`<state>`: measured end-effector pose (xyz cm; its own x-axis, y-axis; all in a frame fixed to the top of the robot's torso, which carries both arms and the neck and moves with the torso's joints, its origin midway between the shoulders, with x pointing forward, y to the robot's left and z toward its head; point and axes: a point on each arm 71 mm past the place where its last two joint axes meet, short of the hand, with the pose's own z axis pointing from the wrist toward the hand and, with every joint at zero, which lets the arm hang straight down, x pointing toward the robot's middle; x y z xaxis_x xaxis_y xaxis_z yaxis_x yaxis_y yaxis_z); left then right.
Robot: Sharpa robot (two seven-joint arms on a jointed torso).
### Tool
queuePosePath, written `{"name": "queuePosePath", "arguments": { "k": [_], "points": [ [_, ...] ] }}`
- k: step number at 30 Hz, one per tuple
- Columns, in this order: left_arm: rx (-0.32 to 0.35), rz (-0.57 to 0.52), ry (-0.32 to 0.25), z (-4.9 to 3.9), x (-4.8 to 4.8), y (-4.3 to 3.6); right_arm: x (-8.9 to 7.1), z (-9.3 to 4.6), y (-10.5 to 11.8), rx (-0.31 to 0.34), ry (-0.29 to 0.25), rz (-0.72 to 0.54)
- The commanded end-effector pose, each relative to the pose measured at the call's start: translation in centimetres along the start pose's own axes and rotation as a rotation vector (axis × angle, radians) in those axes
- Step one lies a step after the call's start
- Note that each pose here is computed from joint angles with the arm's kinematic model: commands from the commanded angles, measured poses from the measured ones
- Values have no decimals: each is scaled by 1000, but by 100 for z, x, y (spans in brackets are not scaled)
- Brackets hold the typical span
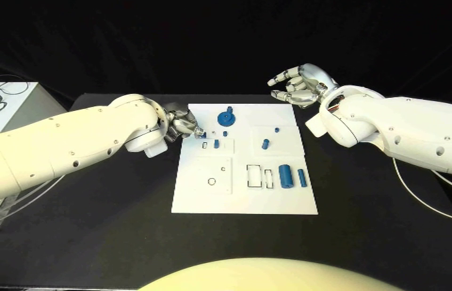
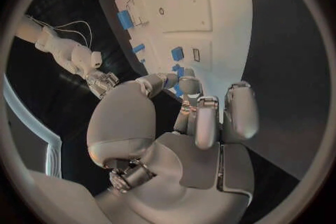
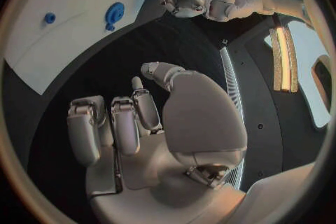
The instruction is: Assemble the parts on the task board
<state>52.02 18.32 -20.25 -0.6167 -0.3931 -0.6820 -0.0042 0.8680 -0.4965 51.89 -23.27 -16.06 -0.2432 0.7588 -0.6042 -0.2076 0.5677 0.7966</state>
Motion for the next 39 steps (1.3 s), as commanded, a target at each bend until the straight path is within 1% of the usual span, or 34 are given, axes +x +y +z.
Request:
{"name": "queuePosePath", "arguments": {
  "k": [1,12,24,39],
  "points": [
    [6,36,7,17,28,-19,3,1,1,-6,4,-2],
    [-7,82,51,71,98,-16,9,3,1,-6,5,-1],
    [-34,103,80,106,101,23,12,3,2,-7,5,-2],
    [-40,115,94,147,122,8,22,4,11,-13,11,-1]
  ]
}}
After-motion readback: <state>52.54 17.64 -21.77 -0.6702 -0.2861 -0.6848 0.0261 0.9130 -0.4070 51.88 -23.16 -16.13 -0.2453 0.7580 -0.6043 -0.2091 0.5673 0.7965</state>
